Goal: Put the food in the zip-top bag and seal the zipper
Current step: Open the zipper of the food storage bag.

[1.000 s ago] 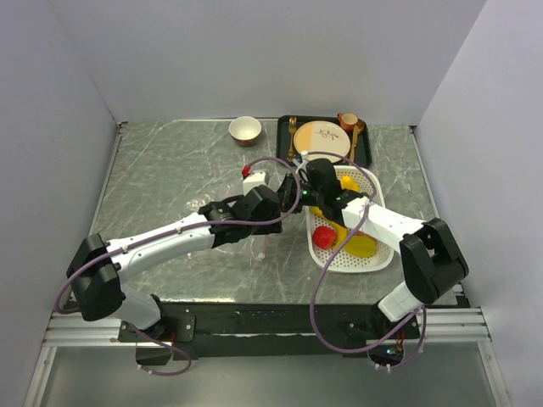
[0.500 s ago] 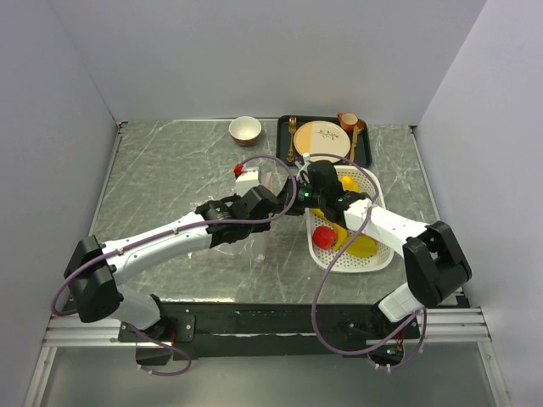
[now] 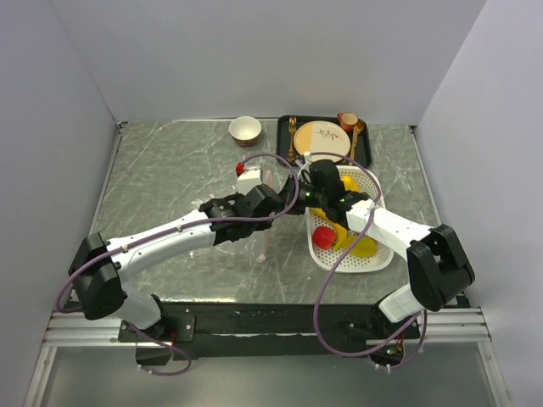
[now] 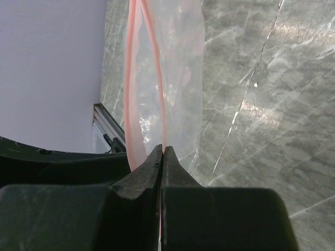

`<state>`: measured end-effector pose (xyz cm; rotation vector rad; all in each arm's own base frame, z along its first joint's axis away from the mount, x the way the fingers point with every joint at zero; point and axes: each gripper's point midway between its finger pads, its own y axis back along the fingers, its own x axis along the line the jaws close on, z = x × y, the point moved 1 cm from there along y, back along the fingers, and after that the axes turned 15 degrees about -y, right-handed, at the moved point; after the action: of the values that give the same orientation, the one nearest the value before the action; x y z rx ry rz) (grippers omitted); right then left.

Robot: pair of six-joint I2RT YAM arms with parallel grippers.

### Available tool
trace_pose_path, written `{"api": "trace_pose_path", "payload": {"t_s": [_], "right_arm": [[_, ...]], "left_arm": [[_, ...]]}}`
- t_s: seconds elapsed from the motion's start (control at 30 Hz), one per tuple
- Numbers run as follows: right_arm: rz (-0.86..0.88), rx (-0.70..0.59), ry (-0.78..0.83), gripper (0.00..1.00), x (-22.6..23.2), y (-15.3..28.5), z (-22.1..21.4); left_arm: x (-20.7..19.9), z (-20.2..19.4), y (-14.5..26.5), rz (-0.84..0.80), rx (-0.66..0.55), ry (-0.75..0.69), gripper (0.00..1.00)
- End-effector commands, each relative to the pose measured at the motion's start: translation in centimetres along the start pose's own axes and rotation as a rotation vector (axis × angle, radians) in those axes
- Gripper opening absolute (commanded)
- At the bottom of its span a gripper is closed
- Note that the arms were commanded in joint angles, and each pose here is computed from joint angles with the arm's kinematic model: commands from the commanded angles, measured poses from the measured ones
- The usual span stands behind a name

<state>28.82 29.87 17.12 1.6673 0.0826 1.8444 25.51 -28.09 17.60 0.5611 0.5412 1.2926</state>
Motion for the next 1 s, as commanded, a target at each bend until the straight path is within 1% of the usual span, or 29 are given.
{"api": "trace_pose_path", "payload": {"t_s": [0.0, 0.07, 0.1, 0.13, 0.17, 0.27, 0.33, 0.37, 0.43, 0.47, 0.53, 0.63, 0.77, 0.83, 0.87, 0.9, 0.93, 0.97], "right_arm": [[0.069, -0.015, 0.056, 0.00, 2.5, 1.3, 0.2], [0.059, -0.016, 0.056, 0.00, 2.3, 1.2, 0.2], [0.056, -0.017, 0.057, 0.00, 2.1, 1.2, 0.2], [0.045, -0.022, 0.057, 0.00, 1.8, 1.1, 0.2], [0.032, -0.029, 0.062, 0.00, 1.5, 1.0, 0.3], [-0.087, -0.076, 0.064, 0.00, -1.2, 0.1, 1.4], [-0.215, -0.064, 0.041, 0.00, -4.5, -0.9, 1.5], [-0.258, -0.093, 0.059, 0.00, -5.1, -1.3, 2.4], [-0.340, -0.083, 0.047, 0.00, -7.4, -2.1, 2.3], [-0.362, -0.099, 0.049, 0.00, -7.8, -2.3, 2.8], [-0.388, -0.091, 0.045, 0.00, -8.9, -3.1, 2.8], [-0.384, -0.096, 0.046, 0.00, -8.8, -3.6, 3.2], [-0.344, -0.102, 0.066, 0.00, -7.6, -3.6, 3.5], [-0.305, -0.102, 0.084, 0.05, -6.3, -3.1, 3.6], [-0.292, -0.100, 0.092, 0.11, -5.9, -2.8, 3.4], [-0.278, -0.108, 0.097, 0.14, -5.4, -2.4, 3.5], [-0.251, -0.126, 0.111, 0.23, -4.3, -1.7, 3.6], [-0.240, -0.138, 0.117, 0.30, -3.7, -1.2, 3.8]], "left_arm": [[-0.4, 1.5, 0.5, -0.003, -0.045, 0.025, 0.27], [-0.2, 1.6, 0.6, 0.006, -0.048, 0.022, 0.22], [-0.1, 1.6, 0.6, 0.012, -0.048, 0.020, 0.10], [0.0, 1.7, 0.5, 0.021, -0.047, 0.022, 0.03], [0.3, 1.7, 0.7, 0.031, -0.043, 0.018, 0.01], [0.9, 2.1, 1.5, 0.050, -0.053, 0.016, 0.01], [1.8, 2.9, 2.5, 0.066, -0.081, 0.033, 0.01], [2.1, 3.0, 2.8, 0.072, -0.087, 0.034, 0.01], [3.2, 3.5, 3.7, 0.085, -0.099, 0.046, 0.01], [3.5, 3.5, 4.0, 0.089, -0.100, 0.047, 0.01], [4.4, 3.6, 4.5, 0.101, -0.108, 0.059, 0.01], [5.2, 3.5, 4.6, 0.122, -0.103, 0.059, 0.01], [4.9, 2.8, 3.8, 0.116, -0.082, 0.043, 0.01], [4.3, 2.7, 3.1, 0.109, -0.074, 0.036, 0.01], [4.0, 2.7, 2.9, 0.097, -0.069, 0.036, 0.01], [3.8, 2.7, 2.7, 0.093, -0.066, 0.031, 0.01], [3.4, 2.4, 2.2, 0.091, -0.054, 0.021, 0.01], [3.1, 2.3, 1.9, 0.083, -0.048, 0.025, 0.01]]}}
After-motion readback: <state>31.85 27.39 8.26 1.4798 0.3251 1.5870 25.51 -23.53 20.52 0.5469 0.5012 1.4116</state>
